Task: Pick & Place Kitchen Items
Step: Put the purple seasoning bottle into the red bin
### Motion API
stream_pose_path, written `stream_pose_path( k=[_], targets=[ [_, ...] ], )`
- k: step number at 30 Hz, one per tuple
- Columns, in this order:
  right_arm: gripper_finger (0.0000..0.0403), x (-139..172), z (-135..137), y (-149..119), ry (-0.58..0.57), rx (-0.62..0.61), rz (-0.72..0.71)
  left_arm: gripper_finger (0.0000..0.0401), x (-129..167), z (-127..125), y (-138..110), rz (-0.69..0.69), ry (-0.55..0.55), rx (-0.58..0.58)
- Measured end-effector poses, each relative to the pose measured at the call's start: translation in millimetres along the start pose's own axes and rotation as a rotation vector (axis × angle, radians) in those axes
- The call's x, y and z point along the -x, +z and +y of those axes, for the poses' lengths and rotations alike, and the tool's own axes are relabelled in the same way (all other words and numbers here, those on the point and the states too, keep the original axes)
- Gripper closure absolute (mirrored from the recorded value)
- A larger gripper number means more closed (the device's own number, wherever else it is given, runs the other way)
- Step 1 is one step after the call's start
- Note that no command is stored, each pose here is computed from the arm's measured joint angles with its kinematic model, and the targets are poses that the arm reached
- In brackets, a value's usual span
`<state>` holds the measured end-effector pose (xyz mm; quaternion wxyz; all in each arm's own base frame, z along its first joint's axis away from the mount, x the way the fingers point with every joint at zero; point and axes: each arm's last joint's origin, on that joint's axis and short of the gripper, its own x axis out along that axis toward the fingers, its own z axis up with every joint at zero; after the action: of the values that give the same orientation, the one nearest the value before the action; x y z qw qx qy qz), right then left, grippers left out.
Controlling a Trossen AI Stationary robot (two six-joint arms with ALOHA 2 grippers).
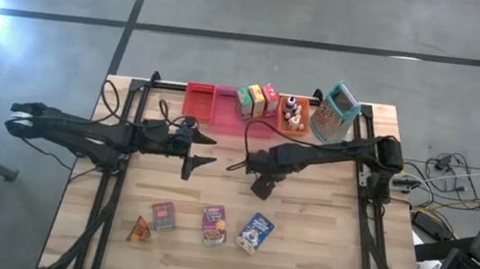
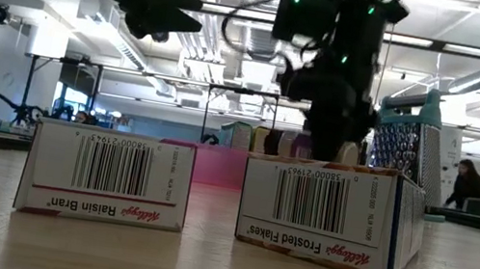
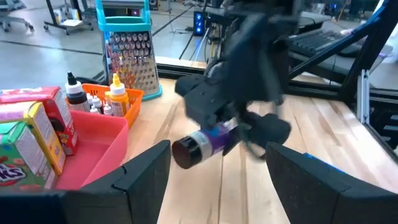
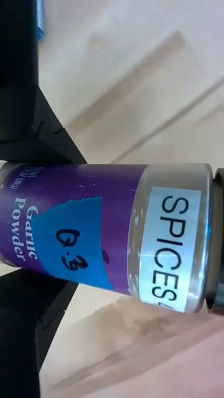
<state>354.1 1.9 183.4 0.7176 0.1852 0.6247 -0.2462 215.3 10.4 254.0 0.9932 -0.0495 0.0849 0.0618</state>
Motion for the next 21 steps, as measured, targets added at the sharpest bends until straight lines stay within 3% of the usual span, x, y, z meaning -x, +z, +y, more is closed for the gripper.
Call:
stream_pose_path(
  k=[7, 16, 21],
  targets=[
    [0.0198, 17, 13, -22, -0.009, 0.046, -0.108, 0.0133, -1, -2, -4, 0.04, -0.061, 0.032],
    [0.0203, 64, 45, -53, 0.095, 0.141, -0.353, 0.0133, -5, -1, -16, 0.005, -0.079, 0.054],
    [0.0194, 90, 62, -70, 0.233, 0.253, -0.46, 0.0133, -13, -7, -13, 0.023, -0.253, 0.089]
  ],
)
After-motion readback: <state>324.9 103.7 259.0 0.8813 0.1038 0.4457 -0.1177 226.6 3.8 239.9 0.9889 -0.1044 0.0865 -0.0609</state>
